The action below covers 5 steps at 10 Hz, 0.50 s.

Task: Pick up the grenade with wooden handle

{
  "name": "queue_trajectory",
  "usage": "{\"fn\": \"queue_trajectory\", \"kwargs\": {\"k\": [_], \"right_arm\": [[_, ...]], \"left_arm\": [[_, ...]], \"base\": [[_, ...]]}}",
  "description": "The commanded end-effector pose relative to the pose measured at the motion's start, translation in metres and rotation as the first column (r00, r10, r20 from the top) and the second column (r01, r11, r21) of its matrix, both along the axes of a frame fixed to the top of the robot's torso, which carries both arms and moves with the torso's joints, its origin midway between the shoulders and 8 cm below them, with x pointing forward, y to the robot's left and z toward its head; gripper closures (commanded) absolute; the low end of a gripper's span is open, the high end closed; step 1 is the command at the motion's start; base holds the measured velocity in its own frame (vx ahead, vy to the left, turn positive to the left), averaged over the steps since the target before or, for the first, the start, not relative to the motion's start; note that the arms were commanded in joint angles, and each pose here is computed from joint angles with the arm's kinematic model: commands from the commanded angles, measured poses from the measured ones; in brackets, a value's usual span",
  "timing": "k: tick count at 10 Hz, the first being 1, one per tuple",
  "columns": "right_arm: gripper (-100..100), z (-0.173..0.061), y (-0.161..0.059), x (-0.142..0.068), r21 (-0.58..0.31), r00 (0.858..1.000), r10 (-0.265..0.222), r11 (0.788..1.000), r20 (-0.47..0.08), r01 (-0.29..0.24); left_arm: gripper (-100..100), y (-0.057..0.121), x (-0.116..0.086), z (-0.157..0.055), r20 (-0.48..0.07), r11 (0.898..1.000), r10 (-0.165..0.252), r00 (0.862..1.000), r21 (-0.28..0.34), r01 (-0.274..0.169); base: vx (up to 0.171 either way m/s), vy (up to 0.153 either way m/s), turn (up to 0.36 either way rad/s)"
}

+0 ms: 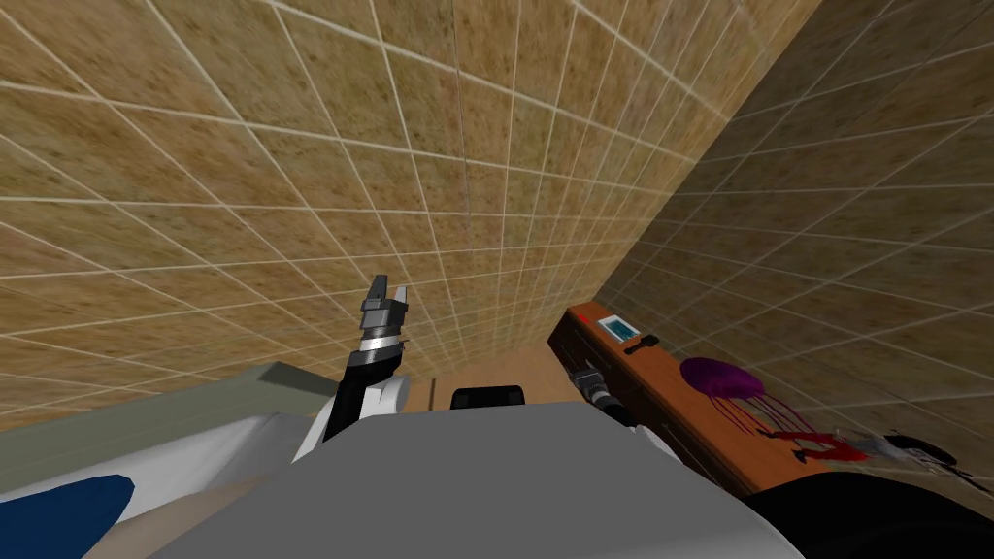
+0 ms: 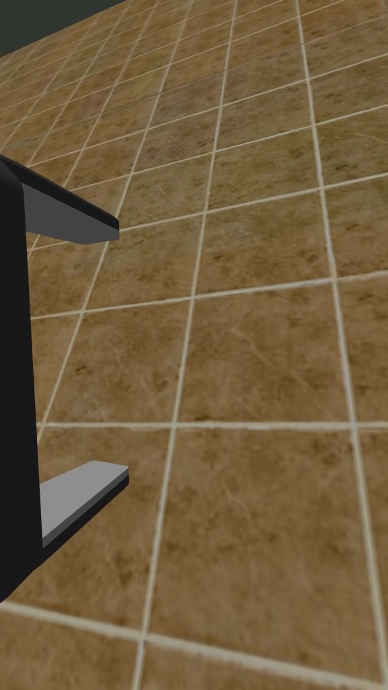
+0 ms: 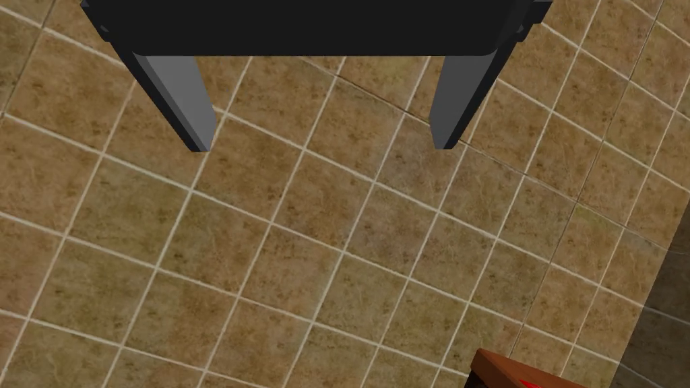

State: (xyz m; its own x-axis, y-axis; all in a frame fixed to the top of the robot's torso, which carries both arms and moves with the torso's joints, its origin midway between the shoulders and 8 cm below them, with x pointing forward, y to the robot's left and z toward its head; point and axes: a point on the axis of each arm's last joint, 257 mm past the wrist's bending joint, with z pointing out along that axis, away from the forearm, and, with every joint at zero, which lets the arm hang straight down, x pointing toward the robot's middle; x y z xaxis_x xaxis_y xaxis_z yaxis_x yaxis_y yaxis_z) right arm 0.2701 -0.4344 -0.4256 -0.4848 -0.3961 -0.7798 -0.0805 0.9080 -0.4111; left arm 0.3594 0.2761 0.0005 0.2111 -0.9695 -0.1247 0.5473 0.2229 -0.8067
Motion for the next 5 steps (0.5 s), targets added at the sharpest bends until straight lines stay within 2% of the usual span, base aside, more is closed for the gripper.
{"fn": "queue_trajectory", "kwargs": {"k": [1, 2, 3, 4, 5], "right_arm": [[-100, -0.010, -0.004, -0.007, -0.028, 0.999, 0.023, 0.999, -0.038, -0.024], [-100, -0.023, -0.002, -0.013, -0.081, 0.993, 0.084, 0.993, -0.087, -0.091], [-100, -0.028, -0.004, -0.018, -0.079, 0.992, 0.077, 0.993, -0.102, -0.085], [-100, -0.043, -0.004, -0.029, -0.125, 0.977, 0.137, 0.979, -0.161, -0.158], [-100, -0.046, -0.006, -0.032, -0.124, 0.976, 0.133, 0.980, -0.170, -0.155]], "left_arm": [[0, 0.000, 0.000, 0.000, 0.000, 1.000, 0.000, 1.000, 0.000, 0.000], [0, 0.000, 0.000, 0.000, 0.000, 1.000, 0.000, 1.000, 0.000, 0.000], [0, 0.000, 0.000, 0.000, 0.000, 1.000, 0.000, 1.000, 0.000, 0.000], [0, 0.000, 0.000, 0.000, 0.000, 1.000, 0.000, 1.000, 0.000, 0.000], [0, 0.000, 0.000, 0.000, 0.000, 1.000, 0.000, 1.000, 0.000, 0.000]], "base": [[0.019, -0.063, 0.121], [0.017, -0.077, 0.231], [0.012, -0.082, 0.103], [0.032, -0.091, 0.187], [0.034, -0.082, 0.101]]}}
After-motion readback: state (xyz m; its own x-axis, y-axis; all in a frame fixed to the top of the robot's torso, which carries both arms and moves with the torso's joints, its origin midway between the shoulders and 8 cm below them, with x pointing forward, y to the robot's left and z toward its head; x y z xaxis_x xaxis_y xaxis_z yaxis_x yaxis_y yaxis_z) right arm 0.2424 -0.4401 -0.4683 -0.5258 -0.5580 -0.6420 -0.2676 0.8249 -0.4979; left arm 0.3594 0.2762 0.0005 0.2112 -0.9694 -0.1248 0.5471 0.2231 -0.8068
